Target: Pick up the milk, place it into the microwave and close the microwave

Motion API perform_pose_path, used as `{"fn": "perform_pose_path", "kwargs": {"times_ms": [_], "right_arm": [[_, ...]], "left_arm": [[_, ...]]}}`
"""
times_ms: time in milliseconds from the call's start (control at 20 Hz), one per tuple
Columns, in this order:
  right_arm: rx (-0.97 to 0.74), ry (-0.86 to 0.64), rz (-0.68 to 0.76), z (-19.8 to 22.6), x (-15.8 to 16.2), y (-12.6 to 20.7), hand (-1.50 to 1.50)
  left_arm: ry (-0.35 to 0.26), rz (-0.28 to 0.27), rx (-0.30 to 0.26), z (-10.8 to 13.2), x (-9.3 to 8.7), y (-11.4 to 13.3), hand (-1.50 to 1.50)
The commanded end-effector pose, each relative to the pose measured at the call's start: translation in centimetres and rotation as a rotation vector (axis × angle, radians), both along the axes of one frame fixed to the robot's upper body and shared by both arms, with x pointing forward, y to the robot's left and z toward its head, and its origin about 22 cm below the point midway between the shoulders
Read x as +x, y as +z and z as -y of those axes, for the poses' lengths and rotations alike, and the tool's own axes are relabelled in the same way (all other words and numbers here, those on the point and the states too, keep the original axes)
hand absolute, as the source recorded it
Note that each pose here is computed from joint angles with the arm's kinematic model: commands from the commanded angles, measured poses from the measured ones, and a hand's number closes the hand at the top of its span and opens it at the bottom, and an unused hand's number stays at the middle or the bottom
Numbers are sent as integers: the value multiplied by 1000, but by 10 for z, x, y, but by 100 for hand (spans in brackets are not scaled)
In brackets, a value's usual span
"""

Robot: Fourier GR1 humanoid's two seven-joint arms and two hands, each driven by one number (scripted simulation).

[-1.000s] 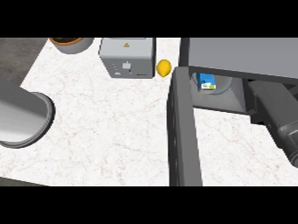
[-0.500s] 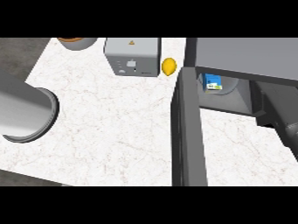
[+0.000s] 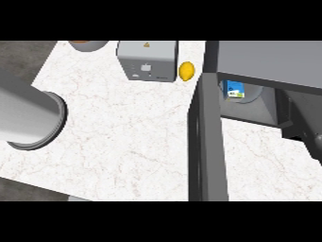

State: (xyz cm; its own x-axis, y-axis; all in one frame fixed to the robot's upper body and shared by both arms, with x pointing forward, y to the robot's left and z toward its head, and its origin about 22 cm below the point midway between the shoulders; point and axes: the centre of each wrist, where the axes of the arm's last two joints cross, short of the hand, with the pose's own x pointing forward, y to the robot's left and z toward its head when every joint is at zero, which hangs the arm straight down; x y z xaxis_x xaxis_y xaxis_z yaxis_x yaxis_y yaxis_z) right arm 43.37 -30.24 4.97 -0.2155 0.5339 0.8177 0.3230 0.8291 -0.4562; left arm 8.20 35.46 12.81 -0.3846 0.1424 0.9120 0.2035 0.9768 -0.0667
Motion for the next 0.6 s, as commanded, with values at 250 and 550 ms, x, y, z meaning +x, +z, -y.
{"fn": "perform_pose_path", "kwargs": {"times_ms": [250,550], "right_arm": [[-13,-19,15,12,4,16,150],[66,34,74,-10,13,25,-150]], "left_arm": [[-4,-7,50,-1,3,6,-150],[0,-8,53,-4,9,5,-150]]}}
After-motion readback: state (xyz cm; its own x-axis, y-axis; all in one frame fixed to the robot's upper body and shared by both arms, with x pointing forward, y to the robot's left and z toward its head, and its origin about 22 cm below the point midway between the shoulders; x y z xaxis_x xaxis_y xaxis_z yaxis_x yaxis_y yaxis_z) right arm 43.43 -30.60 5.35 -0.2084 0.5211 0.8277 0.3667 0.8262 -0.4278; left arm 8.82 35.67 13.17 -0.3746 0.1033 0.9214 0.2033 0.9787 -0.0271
